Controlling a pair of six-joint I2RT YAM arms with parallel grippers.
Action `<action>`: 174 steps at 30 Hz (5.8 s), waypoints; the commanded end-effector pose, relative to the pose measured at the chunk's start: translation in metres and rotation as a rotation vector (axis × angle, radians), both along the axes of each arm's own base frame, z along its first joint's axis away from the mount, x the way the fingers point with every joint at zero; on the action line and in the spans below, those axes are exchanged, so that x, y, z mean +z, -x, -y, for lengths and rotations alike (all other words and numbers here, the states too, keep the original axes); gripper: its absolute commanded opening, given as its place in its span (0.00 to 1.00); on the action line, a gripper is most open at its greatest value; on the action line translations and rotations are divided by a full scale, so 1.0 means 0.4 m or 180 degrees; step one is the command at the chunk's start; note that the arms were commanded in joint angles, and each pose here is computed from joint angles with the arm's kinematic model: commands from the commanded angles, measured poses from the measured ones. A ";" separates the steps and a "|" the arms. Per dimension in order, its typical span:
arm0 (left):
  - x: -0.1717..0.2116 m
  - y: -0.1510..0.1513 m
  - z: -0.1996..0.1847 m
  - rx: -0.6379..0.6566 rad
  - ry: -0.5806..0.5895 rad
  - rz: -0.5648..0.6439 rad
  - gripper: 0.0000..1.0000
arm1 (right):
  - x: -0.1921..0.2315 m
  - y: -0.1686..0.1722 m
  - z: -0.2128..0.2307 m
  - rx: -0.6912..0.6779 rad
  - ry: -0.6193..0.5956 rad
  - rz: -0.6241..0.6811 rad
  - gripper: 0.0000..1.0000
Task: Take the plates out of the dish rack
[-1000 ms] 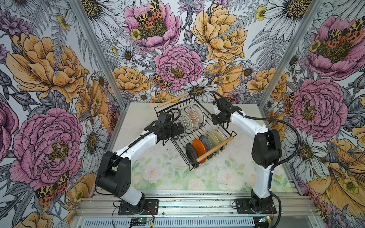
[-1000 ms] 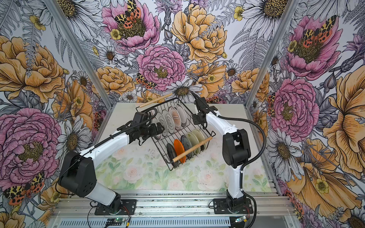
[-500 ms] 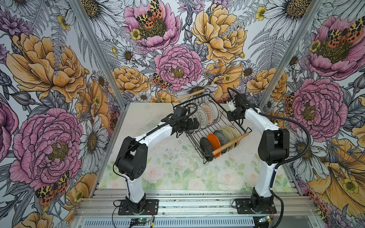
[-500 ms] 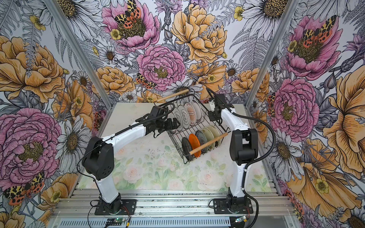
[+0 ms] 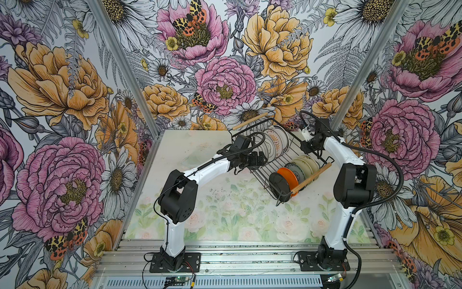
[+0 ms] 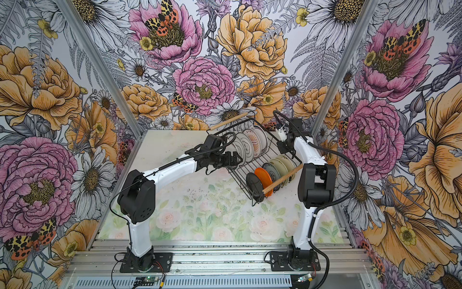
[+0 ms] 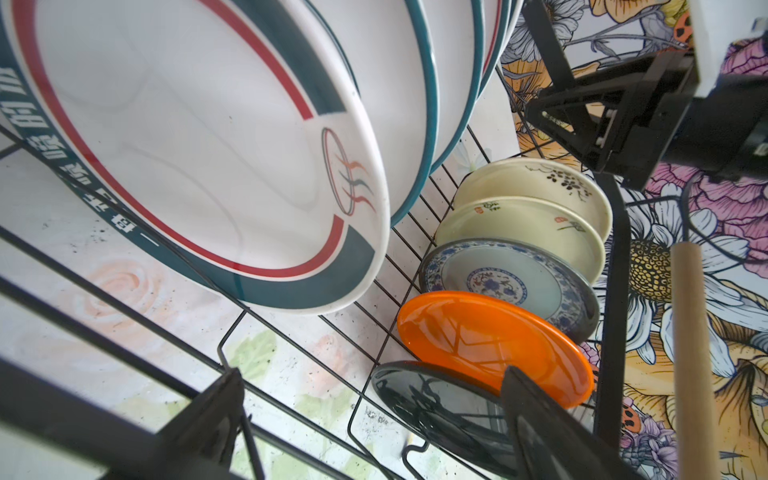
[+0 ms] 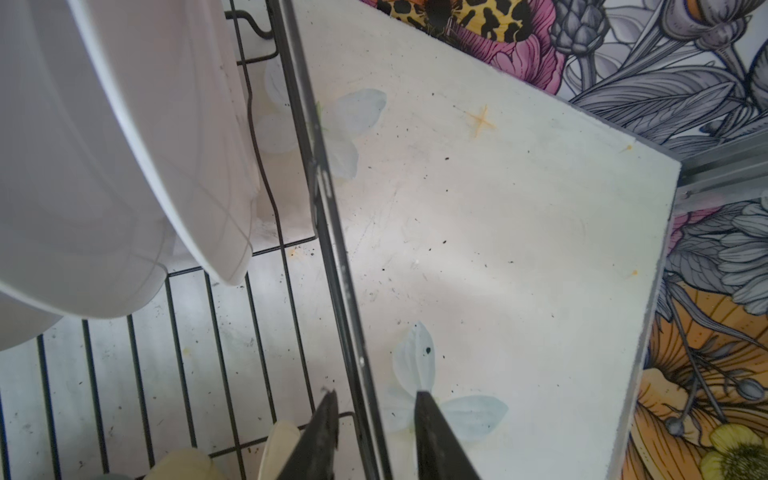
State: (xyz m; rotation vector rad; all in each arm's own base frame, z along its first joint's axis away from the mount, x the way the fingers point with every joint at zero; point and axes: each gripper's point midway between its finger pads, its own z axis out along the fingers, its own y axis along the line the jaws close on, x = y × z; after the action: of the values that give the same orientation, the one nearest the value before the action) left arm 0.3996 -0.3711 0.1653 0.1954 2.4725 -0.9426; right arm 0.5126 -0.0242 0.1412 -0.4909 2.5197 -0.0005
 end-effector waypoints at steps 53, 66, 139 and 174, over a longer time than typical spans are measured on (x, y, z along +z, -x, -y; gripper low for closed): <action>-0.034 0.087 0.171 -0.0669 -0.0071 0.0011 0.99 | 0.084 0.005 0.283 -0.0642 -0.0128 0.0260 0.77; -0.011 0.070 0.093 -0.0538 -0.0309 0.0221 0.99 | 0.209 0.014 0.264 -0.0695 -0.0233 0.0587 0.88; 0.211 0.026 -0.522 0.1481 -0.0540 0.1269 0.99 | 0.167 0.098 -0.467 0.0675 -0.1325 0.0411 0.89; 0.085 0.007 -0.531 0.1537 -0.0574 0.0827 0.99 | 0.000 0.069 -0.425 0.0384 -0.0890 -0.0021 0.34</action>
State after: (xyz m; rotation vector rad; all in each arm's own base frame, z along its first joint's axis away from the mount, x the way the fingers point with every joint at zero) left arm 0.3962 -0.1581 0.2009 -0.2106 2.1947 -0.4454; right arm 0.4762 0.1450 0.1384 -0.5102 2.4533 0.4235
